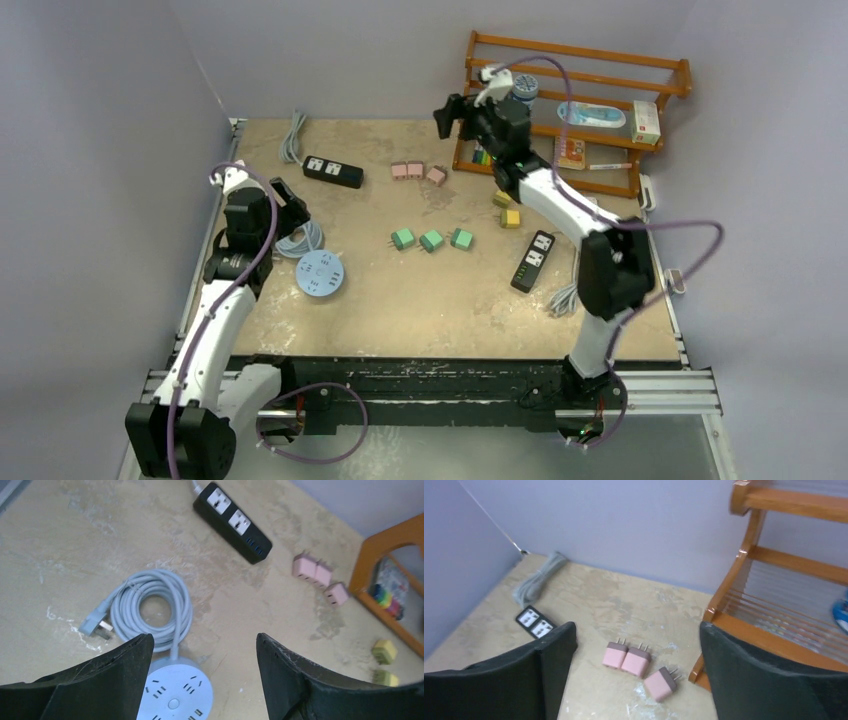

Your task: Pull the plug off the socket

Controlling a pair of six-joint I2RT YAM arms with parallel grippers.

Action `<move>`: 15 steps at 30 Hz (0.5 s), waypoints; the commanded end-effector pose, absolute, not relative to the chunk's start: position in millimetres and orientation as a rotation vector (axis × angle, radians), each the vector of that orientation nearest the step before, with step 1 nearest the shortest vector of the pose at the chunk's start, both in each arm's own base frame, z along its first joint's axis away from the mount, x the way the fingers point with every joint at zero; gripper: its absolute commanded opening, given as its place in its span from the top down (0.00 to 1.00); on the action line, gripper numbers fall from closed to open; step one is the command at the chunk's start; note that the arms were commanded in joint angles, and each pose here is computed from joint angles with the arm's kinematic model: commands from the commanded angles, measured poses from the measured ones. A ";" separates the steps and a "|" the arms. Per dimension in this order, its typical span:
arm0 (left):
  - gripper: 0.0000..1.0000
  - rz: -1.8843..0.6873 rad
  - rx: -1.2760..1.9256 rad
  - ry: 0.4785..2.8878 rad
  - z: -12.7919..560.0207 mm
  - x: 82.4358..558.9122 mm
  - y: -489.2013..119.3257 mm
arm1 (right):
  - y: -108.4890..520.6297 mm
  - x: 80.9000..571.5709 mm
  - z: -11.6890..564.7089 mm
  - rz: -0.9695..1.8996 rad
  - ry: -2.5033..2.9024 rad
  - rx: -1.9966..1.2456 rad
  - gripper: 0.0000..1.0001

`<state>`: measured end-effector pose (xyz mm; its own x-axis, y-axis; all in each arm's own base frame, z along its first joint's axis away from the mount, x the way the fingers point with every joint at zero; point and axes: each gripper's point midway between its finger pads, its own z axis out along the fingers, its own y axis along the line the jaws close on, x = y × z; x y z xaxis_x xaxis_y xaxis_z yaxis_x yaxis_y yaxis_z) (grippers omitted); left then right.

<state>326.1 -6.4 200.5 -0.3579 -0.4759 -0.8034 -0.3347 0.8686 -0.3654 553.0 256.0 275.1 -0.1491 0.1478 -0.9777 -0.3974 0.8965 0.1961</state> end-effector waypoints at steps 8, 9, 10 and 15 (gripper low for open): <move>0.23 -0.340 -0.641 1.673 272.6 341.6 -11.8 | 199.5 389.9 247.3 0.580 1.617 0.052 0.01; 0.22 -0.346 -0.639 1.674 273.2 343.3 -12.8 | 195.2 378.4 239.3 0.580 1.636 0.059 0.00; 0.22 -0.359 -0.626 1.679 272.8 345.9 -16.3 | 190.1 367.8 235.9 0.580 1.643 0.063 0.00; 0.21 -0.473 -0.540 1.812 252.0 361.0 -59.3 | 153.6 334.9 224.9 0.488 1.654 0.109 0.00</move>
<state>346.3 -22.9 233.1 -0.2318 -0.5675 -0.7901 -0.2497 0.8197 -0.5155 344.4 183.8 195.7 -0.2615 0.2842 -0.9224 -0.2886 0.8889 0.3557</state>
